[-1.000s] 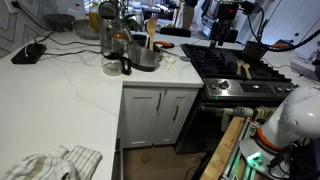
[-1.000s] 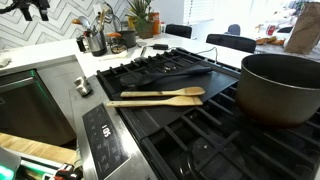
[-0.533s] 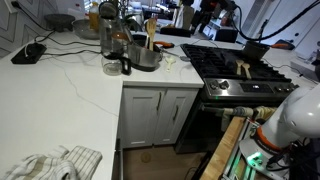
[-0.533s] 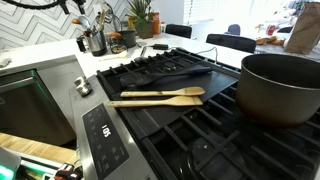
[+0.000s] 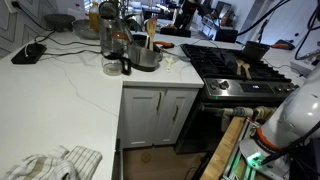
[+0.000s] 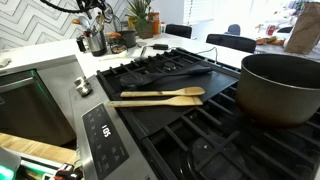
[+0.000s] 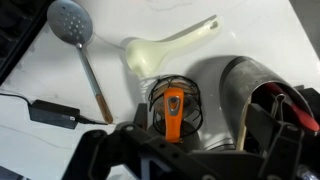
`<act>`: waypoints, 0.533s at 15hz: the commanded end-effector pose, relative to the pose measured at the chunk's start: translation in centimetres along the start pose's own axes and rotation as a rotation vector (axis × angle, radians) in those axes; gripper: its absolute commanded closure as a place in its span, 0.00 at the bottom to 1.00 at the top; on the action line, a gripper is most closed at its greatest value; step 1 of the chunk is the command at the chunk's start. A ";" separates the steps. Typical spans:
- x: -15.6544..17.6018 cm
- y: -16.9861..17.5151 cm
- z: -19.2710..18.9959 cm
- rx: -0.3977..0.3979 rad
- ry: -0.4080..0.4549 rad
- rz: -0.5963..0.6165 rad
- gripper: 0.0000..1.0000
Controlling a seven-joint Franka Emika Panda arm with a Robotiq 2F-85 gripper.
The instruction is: Put the small pot on the stove
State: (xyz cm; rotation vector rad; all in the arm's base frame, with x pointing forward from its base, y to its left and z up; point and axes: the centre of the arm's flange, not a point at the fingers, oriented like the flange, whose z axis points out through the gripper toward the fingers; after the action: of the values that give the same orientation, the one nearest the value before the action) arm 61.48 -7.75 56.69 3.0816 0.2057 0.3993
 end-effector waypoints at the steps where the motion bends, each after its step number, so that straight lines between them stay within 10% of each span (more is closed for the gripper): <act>1: 3.1 2.7 2.6 0.030 0.062 -0.012 0.00; 8: 3.1 3.0 3.7 0.075 0.077 0.014 0.00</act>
State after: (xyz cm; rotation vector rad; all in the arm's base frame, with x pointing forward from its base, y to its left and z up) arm 65.81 -10.30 53.99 3.1453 0.2057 0.5242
